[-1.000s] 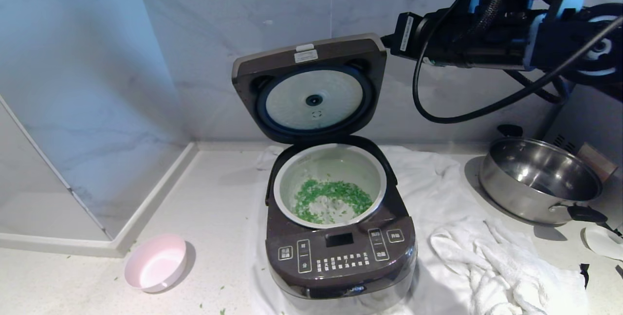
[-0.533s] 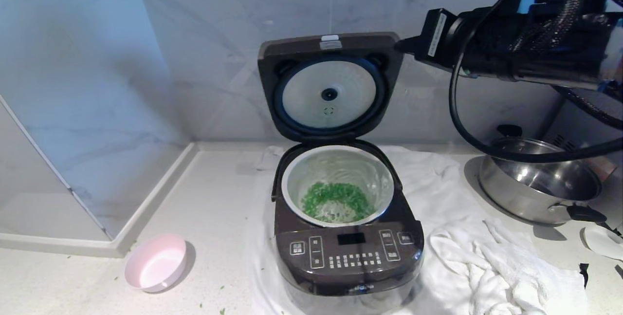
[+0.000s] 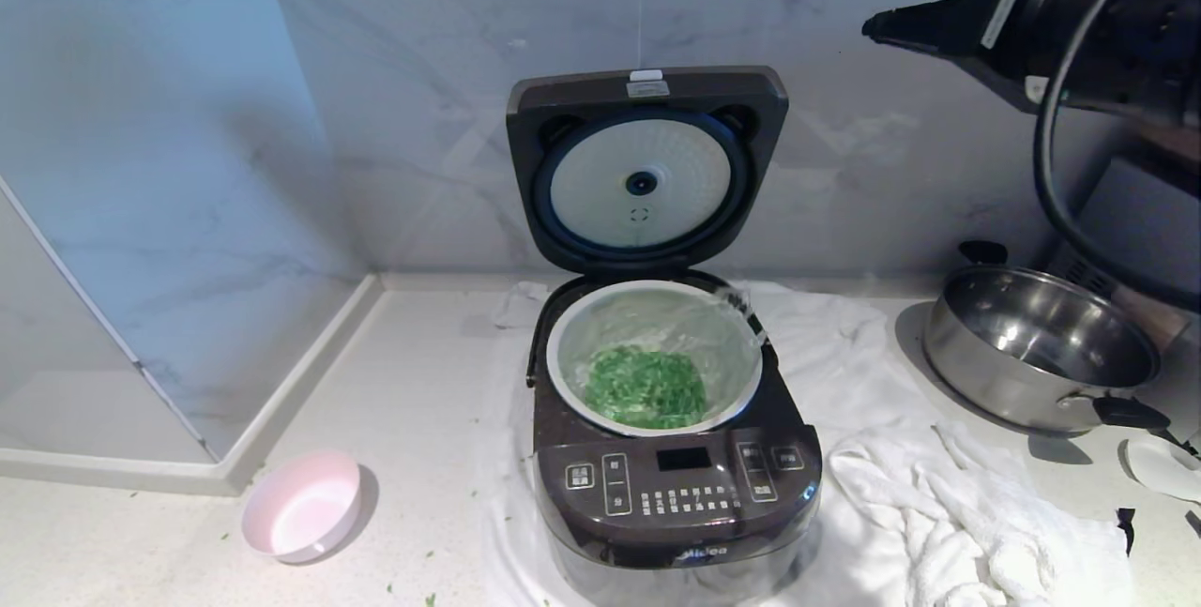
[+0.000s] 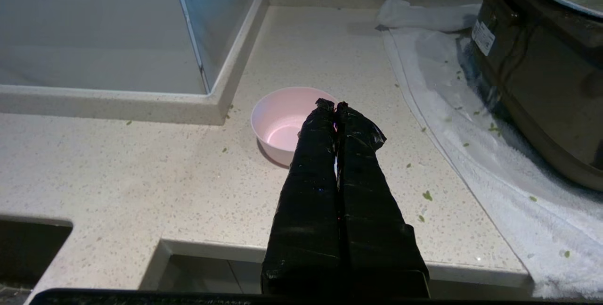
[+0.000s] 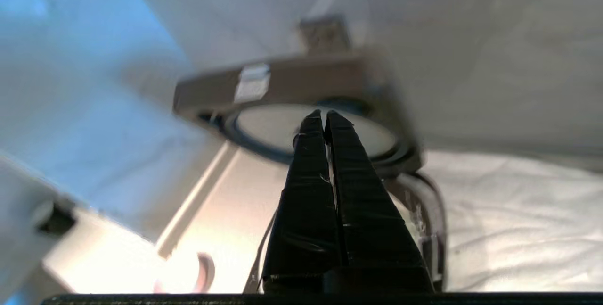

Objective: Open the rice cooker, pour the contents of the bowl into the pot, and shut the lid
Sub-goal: Close the rice cooker

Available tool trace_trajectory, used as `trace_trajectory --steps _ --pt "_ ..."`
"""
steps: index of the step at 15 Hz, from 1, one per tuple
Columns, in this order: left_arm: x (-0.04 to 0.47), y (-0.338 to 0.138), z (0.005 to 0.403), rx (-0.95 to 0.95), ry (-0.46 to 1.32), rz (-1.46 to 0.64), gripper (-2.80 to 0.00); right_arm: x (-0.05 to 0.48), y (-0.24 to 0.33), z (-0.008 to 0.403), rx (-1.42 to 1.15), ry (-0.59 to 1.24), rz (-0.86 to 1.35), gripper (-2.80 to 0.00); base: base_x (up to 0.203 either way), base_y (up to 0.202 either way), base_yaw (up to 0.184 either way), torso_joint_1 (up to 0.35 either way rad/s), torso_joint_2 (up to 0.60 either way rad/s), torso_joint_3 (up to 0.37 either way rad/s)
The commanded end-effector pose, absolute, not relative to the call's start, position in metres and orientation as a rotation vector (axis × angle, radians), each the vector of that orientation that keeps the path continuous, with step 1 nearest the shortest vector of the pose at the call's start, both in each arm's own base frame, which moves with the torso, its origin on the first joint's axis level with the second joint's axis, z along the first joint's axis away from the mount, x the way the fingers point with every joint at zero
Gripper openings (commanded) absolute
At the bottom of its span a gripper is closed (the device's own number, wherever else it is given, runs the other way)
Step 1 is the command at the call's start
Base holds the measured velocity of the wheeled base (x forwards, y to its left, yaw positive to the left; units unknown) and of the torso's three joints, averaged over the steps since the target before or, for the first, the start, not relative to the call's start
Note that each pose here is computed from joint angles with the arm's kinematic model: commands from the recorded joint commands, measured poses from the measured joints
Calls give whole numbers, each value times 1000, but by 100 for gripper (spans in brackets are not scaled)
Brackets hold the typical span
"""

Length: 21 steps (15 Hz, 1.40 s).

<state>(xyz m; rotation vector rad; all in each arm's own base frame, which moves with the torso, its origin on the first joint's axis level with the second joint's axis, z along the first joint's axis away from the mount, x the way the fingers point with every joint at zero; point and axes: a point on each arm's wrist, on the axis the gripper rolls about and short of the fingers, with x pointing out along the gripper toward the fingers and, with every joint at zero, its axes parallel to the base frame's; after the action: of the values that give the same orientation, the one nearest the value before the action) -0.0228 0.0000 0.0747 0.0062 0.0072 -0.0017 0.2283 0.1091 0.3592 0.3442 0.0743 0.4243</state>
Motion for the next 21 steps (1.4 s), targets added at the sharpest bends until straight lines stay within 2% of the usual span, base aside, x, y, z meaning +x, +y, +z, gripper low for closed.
trace_trajectory --steps 1,10,13,17,21 --pt "-23 0 74 6 10 -2 -280 222 87 365 368 24 395 -280 0 0 0 0 0 0" --pt "-23 0 74 6 10 -2 -280 300 0 360 480 48 347 -280 0 0 0 0 0 0" --pt "-23 0 74 6 9 -2 -280 334 -7 362 515 94 475 -280 0 0 0 0 0 0" --pt "-23 0 74 6 11 -2 -280 362 -6 365 616 213 789 -280 0 0 0 0 0 0" --pt "-23 0 74 6 9 -2 -280 396 -25 350 660 228 811 -280 0 0 0 0 0 0"
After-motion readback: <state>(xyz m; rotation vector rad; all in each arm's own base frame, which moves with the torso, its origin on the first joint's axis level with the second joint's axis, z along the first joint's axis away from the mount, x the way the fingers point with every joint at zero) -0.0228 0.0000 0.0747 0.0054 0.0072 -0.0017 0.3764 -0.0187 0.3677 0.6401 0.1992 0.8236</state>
